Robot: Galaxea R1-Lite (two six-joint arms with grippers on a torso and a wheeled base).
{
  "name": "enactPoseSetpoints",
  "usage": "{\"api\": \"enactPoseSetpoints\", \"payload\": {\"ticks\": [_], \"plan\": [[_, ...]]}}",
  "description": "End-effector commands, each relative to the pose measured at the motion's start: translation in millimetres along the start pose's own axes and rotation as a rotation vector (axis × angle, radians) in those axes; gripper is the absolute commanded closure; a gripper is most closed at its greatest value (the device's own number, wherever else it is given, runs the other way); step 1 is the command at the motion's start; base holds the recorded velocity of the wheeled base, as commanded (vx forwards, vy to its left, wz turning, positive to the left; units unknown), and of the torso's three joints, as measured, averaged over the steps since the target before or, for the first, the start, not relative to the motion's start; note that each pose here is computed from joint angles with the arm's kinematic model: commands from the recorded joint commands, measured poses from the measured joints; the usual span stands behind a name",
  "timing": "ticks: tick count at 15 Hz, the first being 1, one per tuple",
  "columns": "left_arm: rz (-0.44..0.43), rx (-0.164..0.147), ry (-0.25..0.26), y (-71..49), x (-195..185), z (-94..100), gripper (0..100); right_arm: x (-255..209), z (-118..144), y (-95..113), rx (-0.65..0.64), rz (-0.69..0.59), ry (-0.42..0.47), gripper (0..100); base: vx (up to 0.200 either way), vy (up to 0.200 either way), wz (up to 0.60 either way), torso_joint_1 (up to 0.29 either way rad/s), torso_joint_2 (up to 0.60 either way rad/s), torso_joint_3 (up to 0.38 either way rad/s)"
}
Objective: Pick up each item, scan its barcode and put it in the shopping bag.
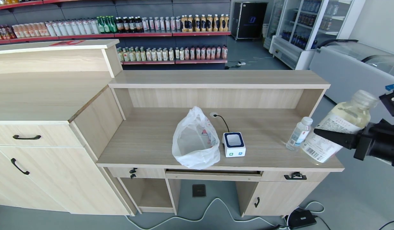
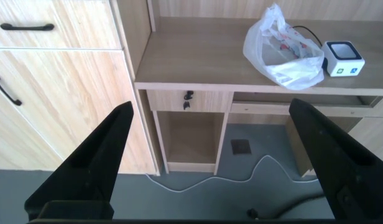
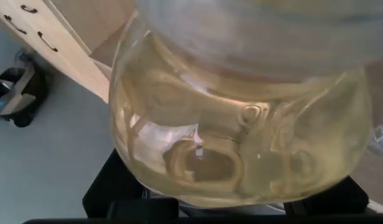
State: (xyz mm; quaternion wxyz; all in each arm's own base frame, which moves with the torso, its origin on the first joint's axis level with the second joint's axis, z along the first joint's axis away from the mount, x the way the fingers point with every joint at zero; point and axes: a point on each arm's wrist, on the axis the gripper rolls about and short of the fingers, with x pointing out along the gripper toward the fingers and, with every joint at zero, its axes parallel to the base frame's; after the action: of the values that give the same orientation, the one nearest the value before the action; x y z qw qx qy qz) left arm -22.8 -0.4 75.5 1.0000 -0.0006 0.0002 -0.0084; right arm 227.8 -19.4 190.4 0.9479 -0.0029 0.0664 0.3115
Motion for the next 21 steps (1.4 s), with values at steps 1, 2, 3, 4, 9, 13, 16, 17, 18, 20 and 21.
{"api": "enactPoseSetpoints", "payload": {"ticks": [1,2,3,4,9,13,16,17,18,20,21], "plan": [[0.000,0.000,0.001,0.0,0.1,0.0,0,14.6,-23.1,-25.4,-0.042,-0.077,0.074,100,0.000,0.000,0.00,0.000,0.00,0.000],[0.000,0.000,0.001,0.0,0.1,0.0,0,13.4,-28.0,-35.3,-0.136,-0.141,0.106,100,0.000,0.000,0.00,0.000,0.00,0.000],[0.000,0.000,0.001,0.0,0.1,0.0,0,13.3,-31.1,-40.6,-0.240,-0.177,0.135,100,0.000,0.000,0.00,0.000,0.00,0.000],[0.001,0.000,0.001,0.0,0.1,0.0,0,12.7,-32.0,-46.4,-0.343,-0.196,0.151,100,0.000,0.000,0.00,0.000,0.00,0.000],[0.001,0.000,0.001,0.0,0.1,0.0,0,11.4,-28.0,-66.6,-0.704,-0.216,0.186,100,0.000,0.000,0.00,0.000,0.00,0.000],[0.000,0.000,0.000,0.0,0.0,0.0,0,4.8,-23.9,-81.4,-0.890,-0.267,0.196,100,0.000,0.000,0.00,0.000,0.00,0.000],[0.001,0.000,0.001,0.0,0.1,0.0,0,3.7,-22.4,-88.8,-1.003,-0.303,0.179,100,0.000,0.000,0.00,0.000,0.00,0.000],[0.001,0.000,0.001,0.0,0.1,0.0,0,4.9,-21.5,-90.7,-1.027,-0.313,0.169,100,0.000,0.000,0.00,0.000,0.00,0.000],[0.001,0.000,0.001,0.0,0.1,0.0,0,5.8,-20.5,-92.3,-1.053,-0.322,0.159,100,0.000,0.000,0.60,0.007,0.00,0.002],[0.000,0.000,0.001,0.0,0.1,0.0,0,12.4,-15.4,-91.3,-1.152,-0.349,0.099,100,0.000,0.000,0.60,0.000,0.00,0.000],[0.000,0.000,0.001,0.0,0.1,0.0,0,15.2,-16.7,-91.0,-1.167,-0.351,0.083,100,0.000,0.000,0.60,-0.002,0.01,0.002]]}}
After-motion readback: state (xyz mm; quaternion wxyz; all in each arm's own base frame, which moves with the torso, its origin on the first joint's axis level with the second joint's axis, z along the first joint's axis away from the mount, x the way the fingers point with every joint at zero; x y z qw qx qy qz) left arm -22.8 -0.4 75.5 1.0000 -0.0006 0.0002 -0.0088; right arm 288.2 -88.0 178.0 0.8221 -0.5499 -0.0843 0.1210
